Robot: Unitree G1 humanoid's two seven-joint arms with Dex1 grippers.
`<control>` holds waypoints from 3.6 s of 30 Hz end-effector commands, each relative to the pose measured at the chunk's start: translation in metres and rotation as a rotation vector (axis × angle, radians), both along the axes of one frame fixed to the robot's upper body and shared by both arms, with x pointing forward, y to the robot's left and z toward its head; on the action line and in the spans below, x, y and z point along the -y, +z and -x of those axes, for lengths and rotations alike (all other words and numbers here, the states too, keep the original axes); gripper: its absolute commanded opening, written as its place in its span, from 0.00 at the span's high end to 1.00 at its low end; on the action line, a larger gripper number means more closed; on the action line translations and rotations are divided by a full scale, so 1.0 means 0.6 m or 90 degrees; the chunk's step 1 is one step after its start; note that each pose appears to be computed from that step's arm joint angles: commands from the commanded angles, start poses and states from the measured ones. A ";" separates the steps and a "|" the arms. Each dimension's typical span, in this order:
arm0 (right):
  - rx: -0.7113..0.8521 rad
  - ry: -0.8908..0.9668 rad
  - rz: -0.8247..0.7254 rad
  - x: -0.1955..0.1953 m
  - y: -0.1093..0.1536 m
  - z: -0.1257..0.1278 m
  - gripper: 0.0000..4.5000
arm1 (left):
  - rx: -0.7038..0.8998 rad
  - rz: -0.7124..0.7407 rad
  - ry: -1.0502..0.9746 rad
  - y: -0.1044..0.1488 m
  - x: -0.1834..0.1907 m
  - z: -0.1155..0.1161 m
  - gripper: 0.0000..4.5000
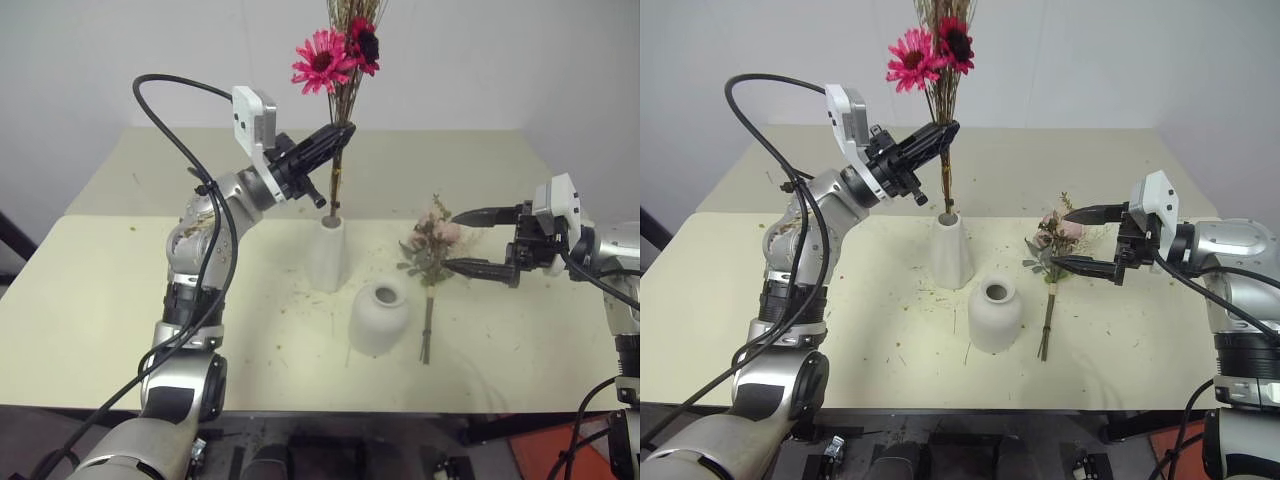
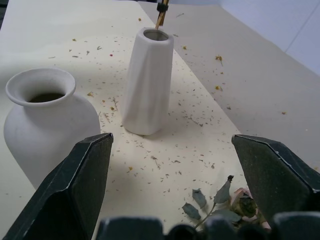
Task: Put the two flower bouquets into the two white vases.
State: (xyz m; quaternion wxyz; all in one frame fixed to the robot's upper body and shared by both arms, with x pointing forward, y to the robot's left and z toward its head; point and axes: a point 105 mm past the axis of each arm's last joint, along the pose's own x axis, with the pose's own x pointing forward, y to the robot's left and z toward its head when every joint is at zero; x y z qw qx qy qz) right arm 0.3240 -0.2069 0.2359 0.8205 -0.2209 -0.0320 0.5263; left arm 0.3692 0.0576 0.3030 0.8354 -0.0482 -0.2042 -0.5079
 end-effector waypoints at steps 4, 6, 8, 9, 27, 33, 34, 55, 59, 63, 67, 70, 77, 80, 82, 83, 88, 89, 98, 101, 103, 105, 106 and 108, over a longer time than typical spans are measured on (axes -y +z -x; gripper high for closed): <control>0.039 -0.007 -0.004 0.007 0.030 0.010 0.00 | 0.010 -0.015 0.012 -0.015 0.001 -0.001 1.00; 0.039 -0.008 -0.004 0.008 0.031 0.011 0.00 | 0.004 -0.014 0.017 -0.021 0.002 -0.003 1.00; 0.038 -0.008 -0.004 0.008 0.031 0.011 0.00 | -0.002 -0.014 0.018 -0.027 0.002 -0.004 1.00; 0.037 -0.009 -0.003 0.008 0.031 0.011 0.00 | -0.005 -0.014 0.018 -0.029 0.002 -0.005 1.00; -0.018 -0.071 -0.057 0.012 0.024 0.007 0.00 | -0.026 -0.009 0.057 -0.060 0.001 -0.014 1.00; -0.019 -0.074 -0.058 0.013 0.025 0.008 0.00 | -0.033 -0.010 0.063 -0.072 0.000 -0.013 1.00; -0.019 -0.074 -0.058 0.013 0.025 0.007 0.00 | -0.035 -0.010 0.064 -0.073 0.000 -0.013 1.00; -0.024 -0.073 -0.058 0.013 0.014 0.005 0.00 | -0.045 -0.144 0.088 -0.087 -0.050 0.053 0.05; -0.065 -0.098 -0.030 0.017 -0.004 0.004 0.00 | -0.088 -0.257 0.059 -0.111 -0.093 0.116 0.05; -0.129 -0.137 -0.008 0.023 -0.019 0.001 0.00 | -0.092 -0.321 0.009 -0.105 -0.123 0.164 0.05; -0.228 -0.219 0.033 0.026 -0.040 -0.008 0.00 | -0.081 -0.341 -0.045 -0.077 -0.140 0.182 0.05; -0.348 -0.310 0.064 0.024 -0.062 -0.019 0.00 | -0.075 -0.362 -0.107 -0.058 -0.141 0.192 0.05; -0.524 -0.438 0.109 0.009 -0.100 -0.034 0.00 | -0.062 -0.395 -0.205 -0.047 -0.128 0.198 0.05; -0.554 -0.473 0.126 0.004 -0.111 -0.042 0.00 | -0.055 -0.400 -0.240 -0.046 -0.123 0.204 0.05; -0.580 -0.483 0.118 -0.003 -0.113 -0.047 0.00 | -0.053 -0.407 -0.253 -0.045 -0.125 0.208 0.05; -0.589 -0.482 0.118 -0.008 -0.113 -0.048 0.00 | -0.051 -0.410 -0.253 -0.044 -0.126 0.208 0.05; -0.613 -0.503 0.149 -0.025 -0.140 -0.059 0.00 | -0.040 -0.417 -0.235 -0.042 -0.133 0.205 0.05; -0.612 -0.506 0.154 -0.030 -0.144 -0.061 0.04 | -0.040 -0.417 -0.231 -0.042 -0.134 0.205 0.05; -0.580 -0.541 0.168 -0.035 -0.160 -0.085 0.69 | -0.043 -0.418 -0.206 -0.045 -0.144 0.210 0.04; -0.575 -0.570 0.156 -0.023 -0.159 -0.091 0.91 | -0.048 -0.415 -0.195 -0.046 -0.150 0.211 0.04; -0.562 -0.609 0.125 -0.006 -0.150 -0.101 0.95 | -0.052 -0.411 -0.188 -0.048 -0.155 0.213 0.04; -0.547 -0.626 0.102 0.005 -0.142 -0.108 0.95 | -0.054 -0.406 -0.182 -0.048 -0.158 0.214 0.04; -0.533 -0.643 0.082 0.015 -0.137 -0.113 0.95 | -0.058 -0.404 -0.179 -0.048 -0.161 0.216 0.04; -0.513 -0.670 0.043 0.034 -0.125 -0.122 0.95 | -0.064 -0.402 -0.170 -0.048 -0.166 0.218 0.04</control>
